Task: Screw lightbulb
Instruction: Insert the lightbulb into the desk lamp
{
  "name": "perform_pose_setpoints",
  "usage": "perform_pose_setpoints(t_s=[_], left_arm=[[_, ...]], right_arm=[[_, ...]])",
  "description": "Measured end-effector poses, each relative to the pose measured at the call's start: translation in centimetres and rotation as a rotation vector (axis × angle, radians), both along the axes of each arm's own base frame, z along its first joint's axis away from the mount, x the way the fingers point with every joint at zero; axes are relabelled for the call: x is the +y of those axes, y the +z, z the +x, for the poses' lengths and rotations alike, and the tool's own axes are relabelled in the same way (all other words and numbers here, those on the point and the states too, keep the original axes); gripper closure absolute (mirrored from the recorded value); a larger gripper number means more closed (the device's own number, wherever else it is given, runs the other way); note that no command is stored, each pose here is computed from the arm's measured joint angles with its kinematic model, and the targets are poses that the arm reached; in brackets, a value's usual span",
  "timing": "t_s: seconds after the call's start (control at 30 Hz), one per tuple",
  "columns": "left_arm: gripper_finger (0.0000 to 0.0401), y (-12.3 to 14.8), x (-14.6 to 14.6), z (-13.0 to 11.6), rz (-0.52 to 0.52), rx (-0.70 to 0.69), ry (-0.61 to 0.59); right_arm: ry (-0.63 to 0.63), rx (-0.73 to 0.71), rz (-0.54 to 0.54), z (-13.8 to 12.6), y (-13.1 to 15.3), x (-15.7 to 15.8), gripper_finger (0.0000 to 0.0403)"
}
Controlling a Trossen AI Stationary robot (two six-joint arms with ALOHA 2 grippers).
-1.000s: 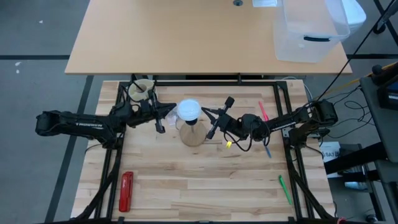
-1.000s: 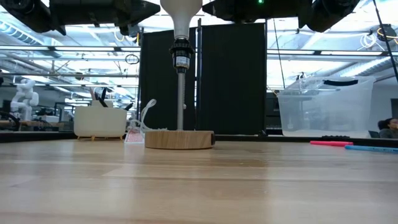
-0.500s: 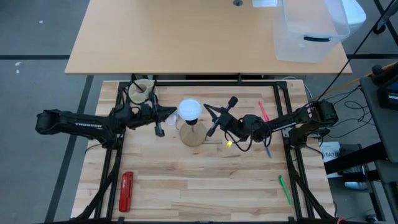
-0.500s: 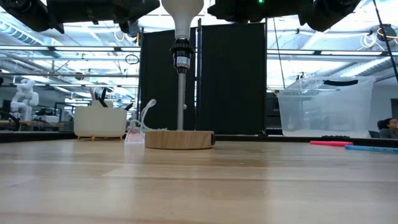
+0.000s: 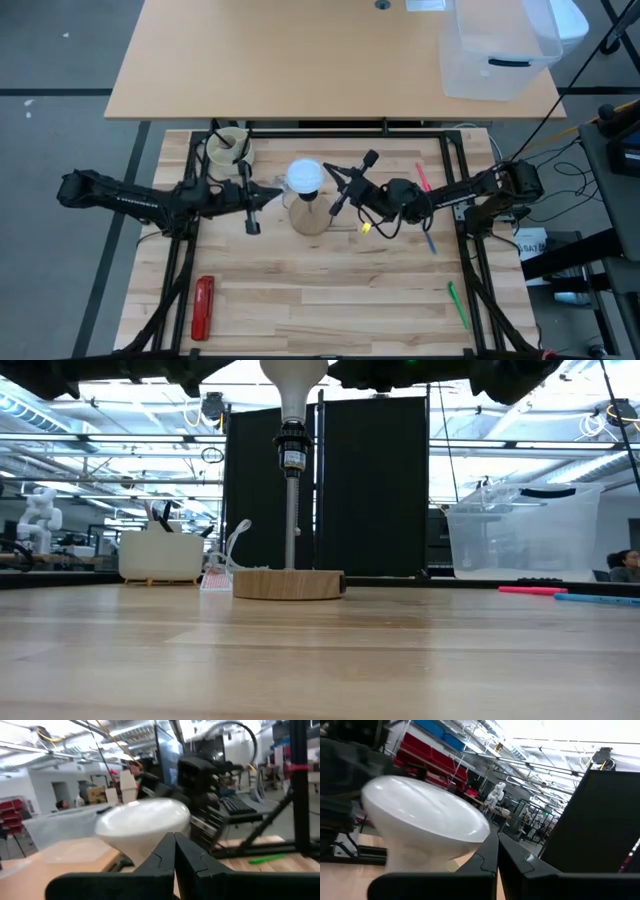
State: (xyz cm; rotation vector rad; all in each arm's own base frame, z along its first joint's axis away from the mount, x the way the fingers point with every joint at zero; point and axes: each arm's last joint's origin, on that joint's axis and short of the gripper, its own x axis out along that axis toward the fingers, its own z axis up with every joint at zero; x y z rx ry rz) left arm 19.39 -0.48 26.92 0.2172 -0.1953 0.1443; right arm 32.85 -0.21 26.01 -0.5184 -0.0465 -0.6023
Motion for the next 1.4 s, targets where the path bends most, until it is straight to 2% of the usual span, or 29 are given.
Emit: perform_pose_setpoints(t_s=[0.1,0.37,0.6,1.4], left_arm=[[0.0401,-0.3,-0.2,0.1,-0.003,0.031,-0.006],[0.0401,0.1,-0.2,0.3,-0.005,-0.016,-0.004],[0.0401,0.6,-0.1,2.0,-0.001,0.007,-0.001],[0.0401,0.5,-0.1,2.4,-0.003,0.023,-0.001]], right_arm=[[-0.012,0.008,0.009,0.1,0.0,-0.7,0.0403],[0.009,0.008,0.026,0.2,0.0,-1.8,0.0403],[0.044,0.006,0.022,0.3,0.0,-2.0,0.0403],[0.061,0.042,0.0,0.4,-0.2,-0.8,0.0403]])
